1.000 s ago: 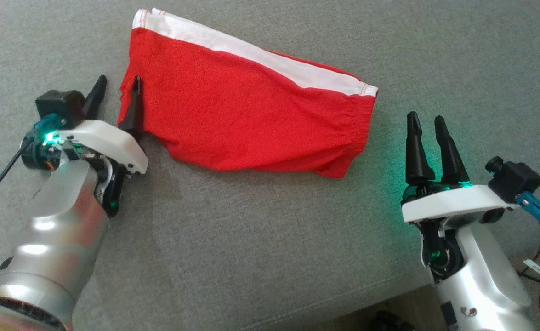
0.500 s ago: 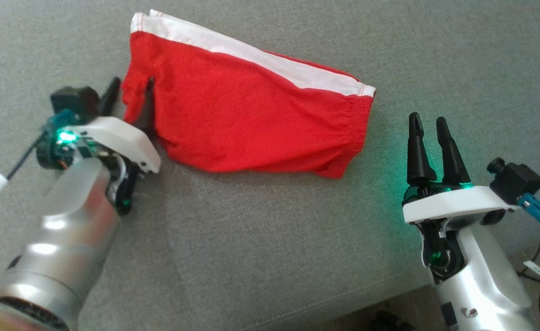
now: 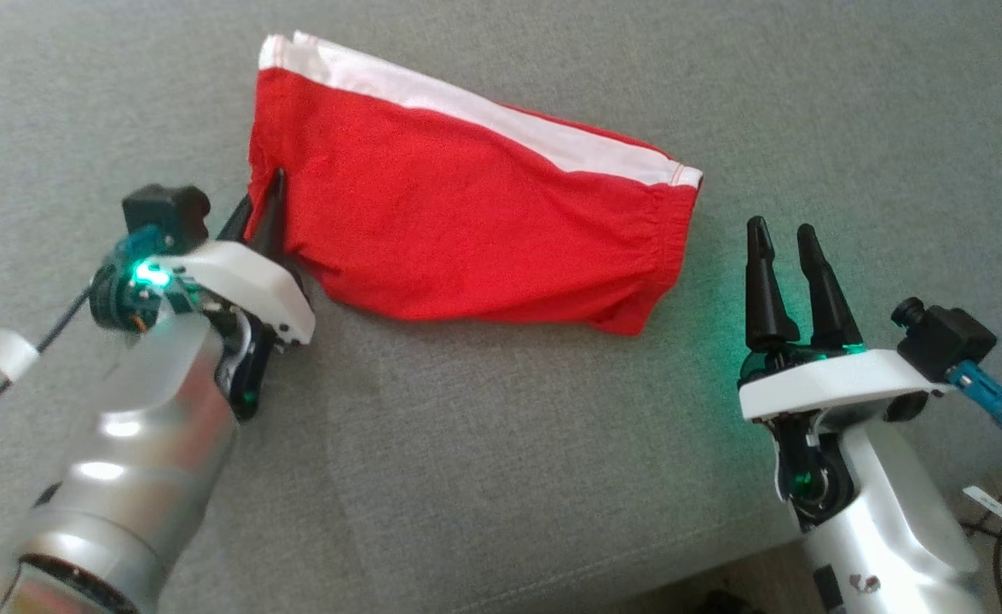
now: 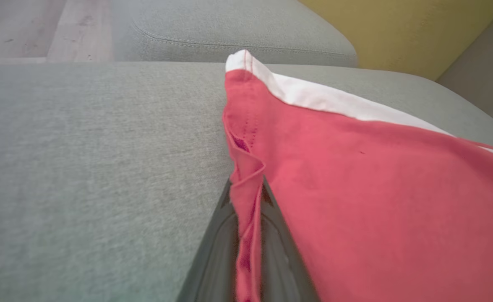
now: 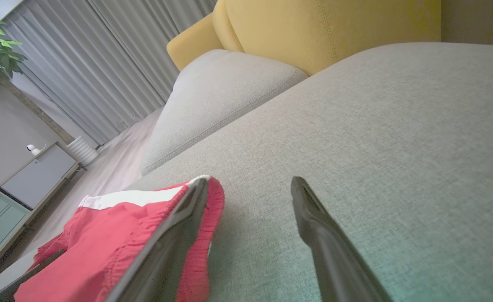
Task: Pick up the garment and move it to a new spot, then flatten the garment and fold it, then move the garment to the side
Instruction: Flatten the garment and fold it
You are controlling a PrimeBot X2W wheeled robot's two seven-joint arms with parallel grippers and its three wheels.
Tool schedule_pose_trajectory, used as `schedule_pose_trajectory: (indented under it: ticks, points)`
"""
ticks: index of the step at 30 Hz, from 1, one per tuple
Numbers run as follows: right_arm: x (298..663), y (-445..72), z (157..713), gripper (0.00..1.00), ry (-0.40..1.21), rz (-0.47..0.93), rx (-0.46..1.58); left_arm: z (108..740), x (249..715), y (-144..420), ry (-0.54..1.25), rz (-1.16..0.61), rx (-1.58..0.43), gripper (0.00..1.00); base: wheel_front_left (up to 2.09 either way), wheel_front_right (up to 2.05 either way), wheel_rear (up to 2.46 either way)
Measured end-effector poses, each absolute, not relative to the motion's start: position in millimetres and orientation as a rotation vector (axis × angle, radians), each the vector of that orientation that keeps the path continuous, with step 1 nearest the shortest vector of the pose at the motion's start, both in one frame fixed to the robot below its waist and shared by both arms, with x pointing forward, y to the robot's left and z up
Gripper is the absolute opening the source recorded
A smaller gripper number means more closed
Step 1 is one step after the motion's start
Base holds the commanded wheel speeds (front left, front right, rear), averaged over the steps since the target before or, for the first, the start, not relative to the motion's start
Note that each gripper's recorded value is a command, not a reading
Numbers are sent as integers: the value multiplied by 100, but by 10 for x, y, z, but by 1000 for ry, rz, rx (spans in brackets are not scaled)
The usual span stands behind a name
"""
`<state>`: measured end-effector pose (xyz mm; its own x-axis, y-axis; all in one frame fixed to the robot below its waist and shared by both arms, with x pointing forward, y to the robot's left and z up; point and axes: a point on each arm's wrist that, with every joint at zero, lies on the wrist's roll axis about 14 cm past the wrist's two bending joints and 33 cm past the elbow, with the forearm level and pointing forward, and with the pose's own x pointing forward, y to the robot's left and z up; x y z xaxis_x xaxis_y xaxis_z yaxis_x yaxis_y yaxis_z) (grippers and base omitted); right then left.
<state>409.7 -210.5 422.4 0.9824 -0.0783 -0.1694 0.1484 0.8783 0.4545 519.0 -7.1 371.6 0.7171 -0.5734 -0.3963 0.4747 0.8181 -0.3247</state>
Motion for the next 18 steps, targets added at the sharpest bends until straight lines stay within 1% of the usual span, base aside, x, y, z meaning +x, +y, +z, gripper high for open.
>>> schedule_pose_trajectory:
  ticks: [3, 7, 11, 15, 18]
  points:
    - [4088, -2087, 4274, 100, 137, -109, 475, 3773, 5154, 3, 477, -546, -212, 0, 0, 0, 0]
    - [3968, -2021, 4246, 100, 155, -91, 442, 3788, 4979, 235, 477, -413, -292, 0, 0, 0, 0]
    - [3870, -1901, 4207, 100, 176, -61, 432, 3946, 4805, 556, 415, -279, -384, 0, 0, 0, 0]
    - [3891, -1713, 4242, 100, 176, -1, 420, 3876, 4371, 817, 410, -196, -386, 0, 0, 0, 0]
    - [3950, -1542, 4316, 100, 163, 57, 405, 3784, 4033, 911, 429, -154, -379, 0, 0, 0, 0]
